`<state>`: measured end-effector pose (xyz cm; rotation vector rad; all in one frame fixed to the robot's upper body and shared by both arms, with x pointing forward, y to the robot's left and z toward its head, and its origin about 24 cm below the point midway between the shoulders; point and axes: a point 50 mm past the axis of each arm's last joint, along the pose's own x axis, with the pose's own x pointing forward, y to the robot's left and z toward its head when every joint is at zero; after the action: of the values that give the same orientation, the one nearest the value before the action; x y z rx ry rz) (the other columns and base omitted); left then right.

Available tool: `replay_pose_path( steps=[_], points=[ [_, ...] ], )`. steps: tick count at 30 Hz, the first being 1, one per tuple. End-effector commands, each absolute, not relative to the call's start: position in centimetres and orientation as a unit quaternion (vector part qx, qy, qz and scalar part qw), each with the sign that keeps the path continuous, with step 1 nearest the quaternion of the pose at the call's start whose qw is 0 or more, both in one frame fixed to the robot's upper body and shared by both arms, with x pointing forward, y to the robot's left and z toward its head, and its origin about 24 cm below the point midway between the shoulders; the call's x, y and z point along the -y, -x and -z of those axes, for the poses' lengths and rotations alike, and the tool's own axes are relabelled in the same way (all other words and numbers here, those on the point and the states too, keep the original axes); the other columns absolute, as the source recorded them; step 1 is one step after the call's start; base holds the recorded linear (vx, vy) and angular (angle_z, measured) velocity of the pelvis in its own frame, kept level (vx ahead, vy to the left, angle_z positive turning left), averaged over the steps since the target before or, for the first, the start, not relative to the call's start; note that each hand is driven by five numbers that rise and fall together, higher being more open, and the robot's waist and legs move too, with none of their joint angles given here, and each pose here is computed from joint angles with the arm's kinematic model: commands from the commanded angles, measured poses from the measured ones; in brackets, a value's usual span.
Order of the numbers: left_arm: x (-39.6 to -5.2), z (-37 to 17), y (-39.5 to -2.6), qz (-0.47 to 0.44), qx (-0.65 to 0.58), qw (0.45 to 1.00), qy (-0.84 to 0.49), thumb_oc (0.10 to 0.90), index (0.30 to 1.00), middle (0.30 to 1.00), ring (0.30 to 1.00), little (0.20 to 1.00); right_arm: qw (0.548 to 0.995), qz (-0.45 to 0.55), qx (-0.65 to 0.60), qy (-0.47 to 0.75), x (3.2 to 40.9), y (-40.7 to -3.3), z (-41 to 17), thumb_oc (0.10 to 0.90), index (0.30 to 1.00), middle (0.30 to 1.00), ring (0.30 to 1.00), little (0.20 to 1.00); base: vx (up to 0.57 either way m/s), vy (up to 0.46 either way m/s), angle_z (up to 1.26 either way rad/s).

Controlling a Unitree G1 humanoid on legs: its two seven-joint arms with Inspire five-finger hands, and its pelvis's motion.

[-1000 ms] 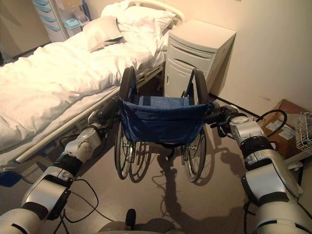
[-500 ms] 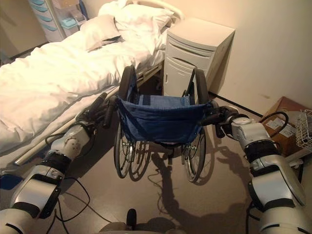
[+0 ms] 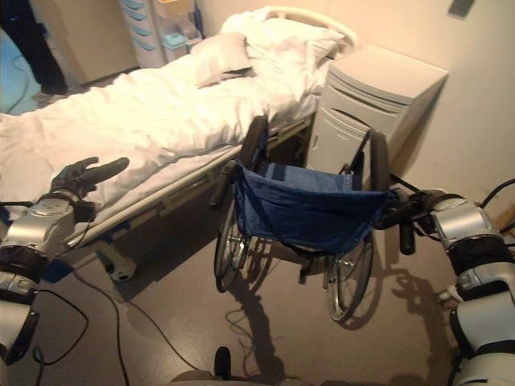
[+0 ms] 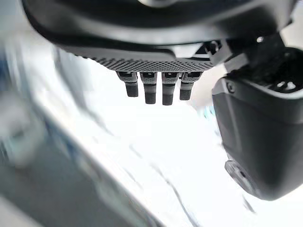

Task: Push the wheelchair next to the bed

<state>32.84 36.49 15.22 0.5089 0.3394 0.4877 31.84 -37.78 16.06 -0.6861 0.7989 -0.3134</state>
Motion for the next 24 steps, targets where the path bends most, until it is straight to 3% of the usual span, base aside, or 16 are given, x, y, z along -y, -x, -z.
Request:
replay_pose_path(
  steps=[1,8,13,16,20,23,24],
  points=[
    [-37.9,-23.1,-32.5,-0.276,-0.045,0.910,-0.307,0.800,0.900,0.900,0.900,0.900,0.827,0.251,-0.104,0.493,36.5,-33.0,-31.8,0.800,0.900,0.900,0.900,0.900,0.00,-0.016,0.77],
    [-39.8,-21.2,-30.0,-0.296,-0.049,0.909,-0.290,0.800,0.900,0.900,0.900,0.900,0.762,0.323,-0.062,0.557,38.8,-29.8,-33.0,0.800,0.900,0.900,0.900,0.900,0.00,-0.007,0.16],
    [-39.9,-20.2,-29.7,-0.295,-0.055,0.912,-0.280,0.800,0.900,0.900,0.900,0.900,0.722,0.325,-0.073,0.606,39.3,-29.4,-32.5,0.800,0.900,0.900,0.900,0.900,0.00,-0.002,0.12],
    [-39.5,-19.6,-29.9,-0.287,-0.057,0.915,-0.279,0.800,0.900,0.900,0.900,0.900,0.661,0.326,-0.087,0.670,39.2,-29.5,-32.3,0.800,0.900,0.900,0.900,0.900,0.00,-0.003,0.13],
    [-39.2,-19.6,-30.0,-0.281,-0.057,0.917,-0.278,0.800,0.900,0.900,0.900,0.900,0.631,0.324,-0.108,0.697,39.3,-29.6,-32.1,0.800,0.900,0.900,0.900,0.900,0.00,-0.003,0.04],
    [-39.0,-19.5,-30.0,-0.274,-0.056,0.923,-0.264,0.800,0.900,0.900,0.900,0.900,0.672,0.323,-0.121,0.656,39.6,-29.5,-31.5,0.800,0.900,0.900,0.900,0.900,0.00,0.000,0.00],
    [-38.9,-19.4,-30.1,-0.266,-0.053,0.932,-0.242,0.800,0.900,0.900,0.900,0.900,0.726,0.322,-0.122,0.596,39.9,-29.6,-30.6,0.800,0.900,0.900,0.900,0.900,0.00,-0.004,-0.03]
  ],
)
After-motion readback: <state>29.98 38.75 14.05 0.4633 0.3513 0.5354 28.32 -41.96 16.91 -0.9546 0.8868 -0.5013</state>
